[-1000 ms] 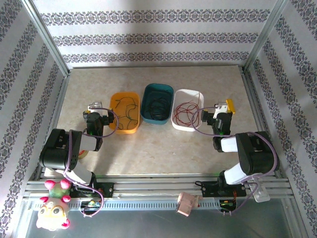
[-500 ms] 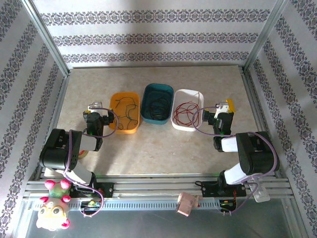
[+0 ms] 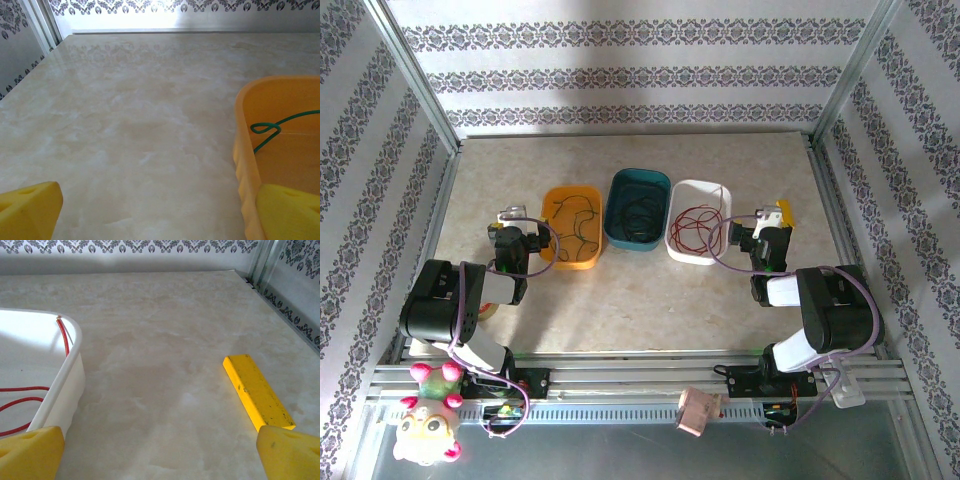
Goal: Untangle the cables
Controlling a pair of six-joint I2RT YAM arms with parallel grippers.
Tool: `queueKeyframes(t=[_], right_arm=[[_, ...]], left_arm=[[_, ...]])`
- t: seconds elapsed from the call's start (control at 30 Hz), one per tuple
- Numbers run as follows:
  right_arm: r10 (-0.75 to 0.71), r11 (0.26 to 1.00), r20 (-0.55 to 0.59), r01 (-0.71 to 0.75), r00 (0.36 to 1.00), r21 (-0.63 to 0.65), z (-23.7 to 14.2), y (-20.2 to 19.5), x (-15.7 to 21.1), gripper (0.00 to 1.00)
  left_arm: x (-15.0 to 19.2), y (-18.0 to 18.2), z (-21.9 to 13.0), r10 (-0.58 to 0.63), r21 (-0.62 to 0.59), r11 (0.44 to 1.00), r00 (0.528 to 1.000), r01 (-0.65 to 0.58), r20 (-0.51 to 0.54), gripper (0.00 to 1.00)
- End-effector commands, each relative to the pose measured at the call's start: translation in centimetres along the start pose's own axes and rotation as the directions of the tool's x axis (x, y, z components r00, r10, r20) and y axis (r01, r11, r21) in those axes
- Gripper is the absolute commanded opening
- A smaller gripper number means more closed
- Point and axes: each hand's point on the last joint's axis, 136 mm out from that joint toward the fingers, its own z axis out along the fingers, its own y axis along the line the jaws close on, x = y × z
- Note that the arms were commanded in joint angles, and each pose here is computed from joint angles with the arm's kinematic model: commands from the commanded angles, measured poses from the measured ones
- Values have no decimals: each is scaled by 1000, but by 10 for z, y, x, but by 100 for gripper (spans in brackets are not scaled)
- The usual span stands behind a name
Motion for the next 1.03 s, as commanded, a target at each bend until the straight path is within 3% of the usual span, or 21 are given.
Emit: queueKeyframes(t=[0.0,1.0], right_arm=[[10,1000,38,-9,999,-18,3,2,-12,98],[4,999,53,-2,999,-34,6,6,-21,98]], left_arm=[[-1,2,2,6,2,1000,1000,-6,9,99],[-2,2,2,5,2,1000,1000,-5,9,99]])
